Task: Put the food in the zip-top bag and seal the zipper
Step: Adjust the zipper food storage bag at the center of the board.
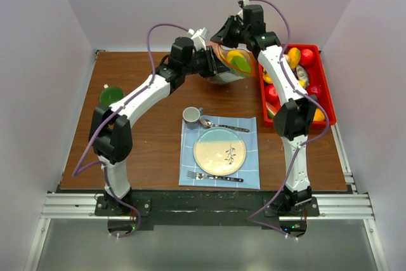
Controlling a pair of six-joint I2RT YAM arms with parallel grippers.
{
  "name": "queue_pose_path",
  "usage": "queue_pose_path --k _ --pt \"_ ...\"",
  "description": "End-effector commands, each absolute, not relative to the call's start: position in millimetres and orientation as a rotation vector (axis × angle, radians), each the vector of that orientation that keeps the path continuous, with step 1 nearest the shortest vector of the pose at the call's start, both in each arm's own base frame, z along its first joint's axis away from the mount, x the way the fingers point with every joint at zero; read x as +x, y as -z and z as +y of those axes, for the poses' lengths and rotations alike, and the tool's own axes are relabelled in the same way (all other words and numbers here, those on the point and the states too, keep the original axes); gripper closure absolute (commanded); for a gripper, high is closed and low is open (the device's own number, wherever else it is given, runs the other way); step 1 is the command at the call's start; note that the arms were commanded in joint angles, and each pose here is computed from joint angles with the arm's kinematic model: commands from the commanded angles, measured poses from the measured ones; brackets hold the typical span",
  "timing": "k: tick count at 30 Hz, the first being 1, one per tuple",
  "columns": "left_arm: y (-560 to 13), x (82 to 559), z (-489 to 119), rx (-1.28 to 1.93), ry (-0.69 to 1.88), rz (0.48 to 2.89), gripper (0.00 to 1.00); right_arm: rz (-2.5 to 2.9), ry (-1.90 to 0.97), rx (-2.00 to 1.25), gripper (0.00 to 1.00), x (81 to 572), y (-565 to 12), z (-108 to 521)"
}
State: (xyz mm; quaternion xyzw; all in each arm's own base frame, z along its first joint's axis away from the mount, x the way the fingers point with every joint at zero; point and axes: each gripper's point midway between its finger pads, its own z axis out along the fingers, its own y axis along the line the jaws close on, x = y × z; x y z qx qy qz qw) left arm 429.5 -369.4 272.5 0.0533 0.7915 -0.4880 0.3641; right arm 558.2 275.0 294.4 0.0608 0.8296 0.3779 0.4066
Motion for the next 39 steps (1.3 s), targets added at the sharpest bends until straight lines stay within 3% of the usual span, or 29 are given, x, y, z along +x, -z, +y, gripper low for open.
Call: queue_pose_path --k 1,6,9,10,11,15,24,39 --pt "-342 431 -337 -0.003 1.191 1.831 0.78 1.951 -1.121 -0.064 1.0 537 -348 292" --pt "-350 445 -272 -0.293 1.097 1.733 0.77 1.947 -1.159 -0.143 1.0 528 -350 299" --pt "-362 463 -248 -0.228 1.006 1.71 0.73 1.942 -1.157 -0.198 1.0 521 -354 299" --pt "-354 471 -245 -0.188 0.984 1.718 0.65 1.948 -1.156 -0.21 1.0 518 -354 298" --pt "-362 485 -229 -0.107 0.952 1.653 0.64 1.945 -1.158 -0.226 1.0 515 -356 298" --pt "-360 488 -225 0.287 1.095 1.517 0.67 1.958 -1.158 -0.323 1.0 498 -351 302" --pt "-353 472 -241 0.74 0.894 1.205 0.61 1.978 -1.14 -0.434 1.0 480 -350 307" --pt "-315 470 -248 0.878 0.753 1.017 0.59 1.973 -1.027 -0.567 1.0 453 -353 300"
